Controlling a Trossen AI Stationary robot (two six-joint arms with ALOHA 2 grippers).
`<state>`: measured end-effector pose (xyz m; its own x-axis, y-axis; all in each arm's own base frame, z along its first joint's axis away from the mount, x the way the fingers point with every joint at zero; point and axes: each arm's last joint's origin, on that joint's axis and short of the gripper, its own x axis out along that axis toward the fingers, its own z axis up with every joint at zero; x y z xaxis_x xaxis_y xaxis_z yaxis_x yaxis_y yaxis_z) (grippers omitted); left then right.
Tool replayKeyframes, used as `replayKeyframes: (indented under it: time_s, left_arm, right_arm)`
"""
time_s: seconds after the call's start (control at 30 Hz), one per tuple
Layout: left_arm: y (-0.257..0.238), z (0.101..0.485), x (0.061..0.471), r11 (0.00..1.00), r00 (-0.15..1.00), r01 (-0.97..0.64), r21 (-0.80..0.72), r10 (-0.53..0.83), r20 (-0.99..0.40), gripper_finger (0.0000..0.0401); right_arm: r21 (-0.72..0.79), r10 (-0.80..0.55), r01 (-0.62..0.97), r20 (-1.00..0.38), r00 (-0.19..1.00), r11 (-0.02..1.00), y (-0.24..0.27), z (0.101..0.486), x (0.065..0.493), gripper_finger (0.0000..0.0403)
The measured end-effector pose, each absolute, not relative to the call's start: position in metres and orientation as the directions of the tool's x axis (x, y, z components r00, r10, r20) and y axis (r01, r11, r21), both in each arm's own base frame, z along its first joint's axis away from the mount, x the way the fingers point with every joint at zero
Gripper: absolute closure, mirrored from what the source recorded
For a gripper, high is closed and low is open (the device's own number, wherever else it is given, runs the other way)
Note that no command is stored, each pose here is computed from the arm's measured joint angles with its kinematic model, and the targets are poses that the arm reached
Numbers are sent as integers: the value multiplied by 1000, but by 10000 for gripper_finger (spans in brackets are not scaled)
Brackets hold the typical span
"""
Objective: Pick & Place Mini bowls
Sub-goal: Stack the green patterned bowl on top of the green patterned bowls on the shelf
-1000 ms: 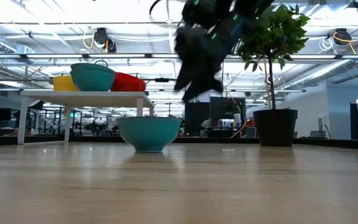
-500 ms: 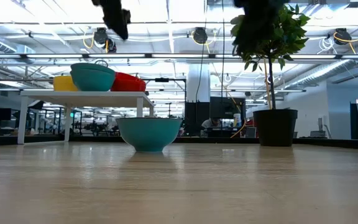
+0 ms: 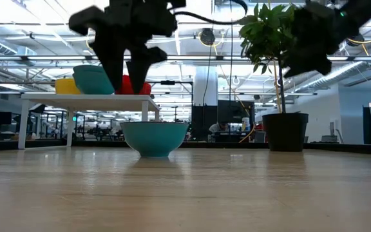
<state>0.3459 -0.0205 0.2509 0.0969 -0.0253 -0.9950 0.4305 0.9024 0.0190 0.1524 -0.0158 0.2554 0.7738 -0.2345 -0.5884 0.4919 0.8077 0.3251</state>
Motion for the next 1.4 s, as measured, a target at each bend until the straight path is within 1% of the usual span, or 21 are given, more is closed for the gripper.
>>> replayKeyframes:
  time_s: [0.23,0.37,0.5,0.8,1.0,1.2,1.3,1.37,1.4]
  left_arm:
    - [-34,217,360,844,12,537,8,1,-1000,174]
    - [-39,201,366,833,-10,553,36,50,-999,174]
    - [-41,191,371,829,-1,552,88,106,-994,174]
    - [-42,183,380,888,44,448,105,96,-994,174]
    - [-42,178,383,914,46,392,109,100,-994,174]
    - [-42,179,383,929,56,352,113,99,-993,175]
    - [-42,179,383,935,57,336,112,99,-993,192]
    - [-42,177,383,939,61,326,112,98,-993,216]
    - [-42,176,383,941,60,319,112,98,-993,229]
  right_arm:
    - [368,-233,496,-568,789,786,-14,214,135,248]
    - [342,-215,443,-536,817,829,-14,203,129,248]
    - [319,-187,376,-494,849,870,-12,195,124,248]
    - [339,-190,353,-430,883,872,-11,181,111,248]
    - [385,-197,309,-303,932,870,-12,174,112,248]
    - [406,-200,276,-220,955,871,-12,163,114,264]
    - [432,-200,273,-207,958,859,-12,155,114,273]
    - [463,-198,265,-189,962,846,-12,154,114,278]
    - [483,-198,250,-158,967,839,-12,156,115,280]
